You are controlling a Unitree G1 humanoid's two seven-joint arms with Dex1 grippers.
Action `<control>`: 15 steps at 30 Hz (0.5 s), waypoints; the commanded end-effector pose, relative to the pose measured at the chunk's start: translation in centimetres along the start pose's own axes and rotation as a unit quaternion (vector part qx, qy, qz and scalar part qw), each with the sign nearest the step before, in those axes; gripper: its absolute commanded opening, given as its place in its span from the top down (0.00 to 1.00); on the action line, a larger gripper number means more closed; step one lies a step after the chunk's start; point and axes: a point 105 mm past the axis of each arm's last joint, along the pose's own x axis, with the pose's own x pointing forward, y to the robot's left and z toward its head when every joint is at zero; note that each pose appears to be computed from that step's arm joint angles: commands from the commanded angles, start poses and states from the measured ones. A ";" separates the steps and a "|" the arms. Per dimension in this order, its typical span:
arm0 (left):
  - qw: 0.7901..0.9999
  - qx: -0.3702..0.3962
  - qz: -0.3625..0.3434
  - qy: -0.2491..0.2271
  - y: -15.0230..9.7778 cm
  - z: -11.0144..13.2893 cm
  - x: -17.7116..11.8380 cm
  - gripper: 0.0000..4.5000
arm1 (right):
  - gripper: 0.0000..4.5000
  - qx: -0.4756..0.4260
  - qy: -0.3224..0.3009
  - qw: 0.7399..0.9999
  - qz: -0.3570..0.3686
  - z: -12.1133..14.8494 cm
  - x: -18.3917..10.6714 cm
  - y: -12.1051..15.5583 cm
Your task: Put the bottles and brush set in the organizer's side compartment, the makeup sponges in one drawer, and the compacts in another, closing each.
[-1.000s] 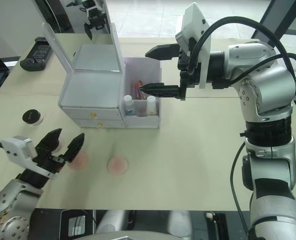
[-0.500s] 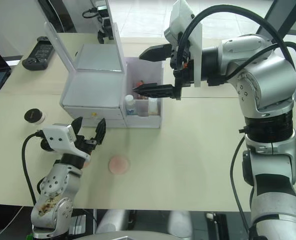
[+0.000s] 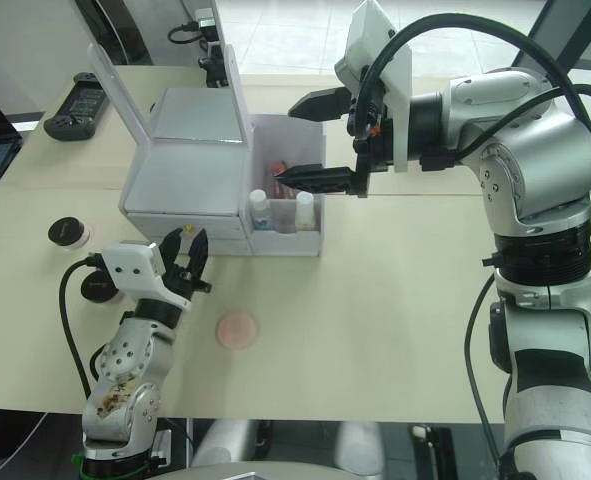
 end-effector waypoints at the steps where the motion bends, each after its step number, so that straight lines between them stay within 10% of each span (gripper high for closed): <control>1: 1.000 0.003 -0.005 -0.023 -0.4 1.0 0.0 0.84 | 0.00 -0.037 -0.014 0.999 -0.011 1.4 -0.6 0.0; 15: 0.999 -0.004 -0.034 -0.002 -0.6 2.7 -4.8 0.87 | 0.00 -0.024 -0.039 0.999 0.002 0.7 1.1 0.2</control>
